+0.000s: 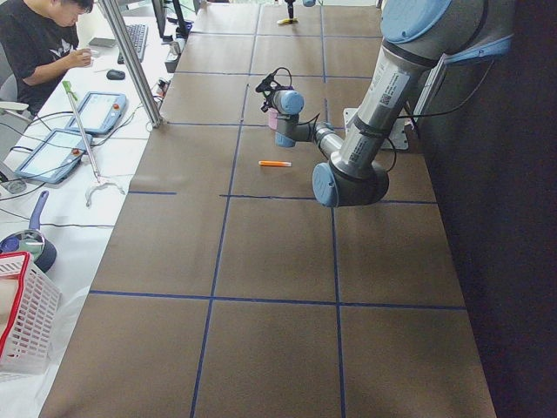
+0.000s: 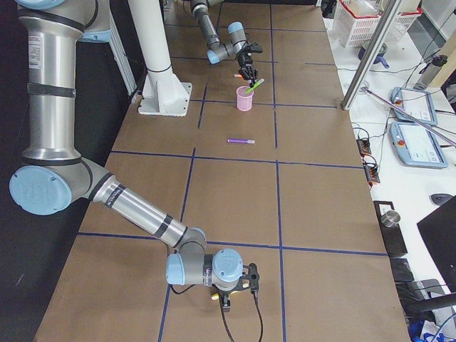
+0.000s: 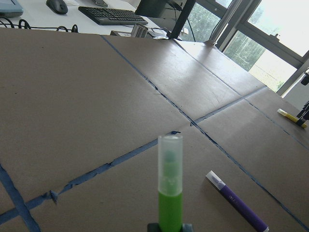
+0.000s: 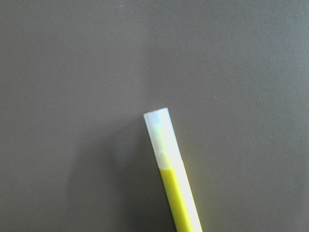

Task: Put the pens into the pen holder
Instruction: 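Lower the green highlighter into the pink cup and open the left gripper, then raise the left gripper away from the cup toward the orange pen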

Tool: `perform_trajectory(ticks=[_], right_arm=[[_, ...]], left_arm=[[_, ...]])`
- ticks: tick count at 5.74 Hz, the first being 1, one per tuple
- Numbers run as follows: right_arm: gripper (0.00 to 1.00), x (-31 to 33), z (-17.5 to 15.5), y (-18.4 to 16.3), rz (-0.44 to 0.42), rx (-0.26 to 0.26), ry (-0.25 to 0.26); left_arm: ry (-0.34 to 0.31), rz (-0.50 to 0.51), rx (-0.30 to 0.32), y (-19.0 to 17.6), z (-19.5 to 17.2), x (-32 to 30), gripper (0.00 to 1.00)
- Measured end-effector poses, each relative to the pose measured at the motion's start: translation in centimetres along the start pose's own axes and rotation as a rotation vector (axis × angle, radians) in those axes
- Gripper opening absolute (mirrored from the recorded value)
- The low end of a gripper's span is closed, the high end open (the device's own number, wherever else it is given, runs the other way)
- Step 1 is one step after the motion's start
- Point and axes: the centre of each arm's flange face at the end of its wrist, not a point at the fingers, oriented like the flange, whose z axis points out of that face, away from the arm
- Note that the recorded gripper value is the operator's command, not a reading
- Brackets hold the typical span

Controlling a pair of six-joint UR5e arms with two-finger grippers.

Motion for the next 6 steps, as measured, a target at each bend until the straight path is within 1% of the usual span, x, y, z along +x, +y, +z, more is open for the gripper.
perform_trajectory(ticks=[2,4,5,6], right_arm=[[1.0,-0.1,0.0,0.0,0.0,0.0,-0.006],[1.0,-0.1,0.0,0.0,0.001,0.0,-0.008],[1.0,-0.1,0.0,0.0,0.0,0.0,-0.008],[1.0,-0.1,0.0,0.0,-0.001,0.001,-0.009]], left_arm=[[0.007,-0.014,0.0,0.2,-0.1,0.4,1.0],[0.023,-0.047,0.013,-0.8,-0.7,1.6,1.0],[-0.007,-0.062,0.001,-2.6,-1.2,1.6,1.0],[-0.09,-0.085,-0.07,-6.1,-2.4,0.9,1.0]])
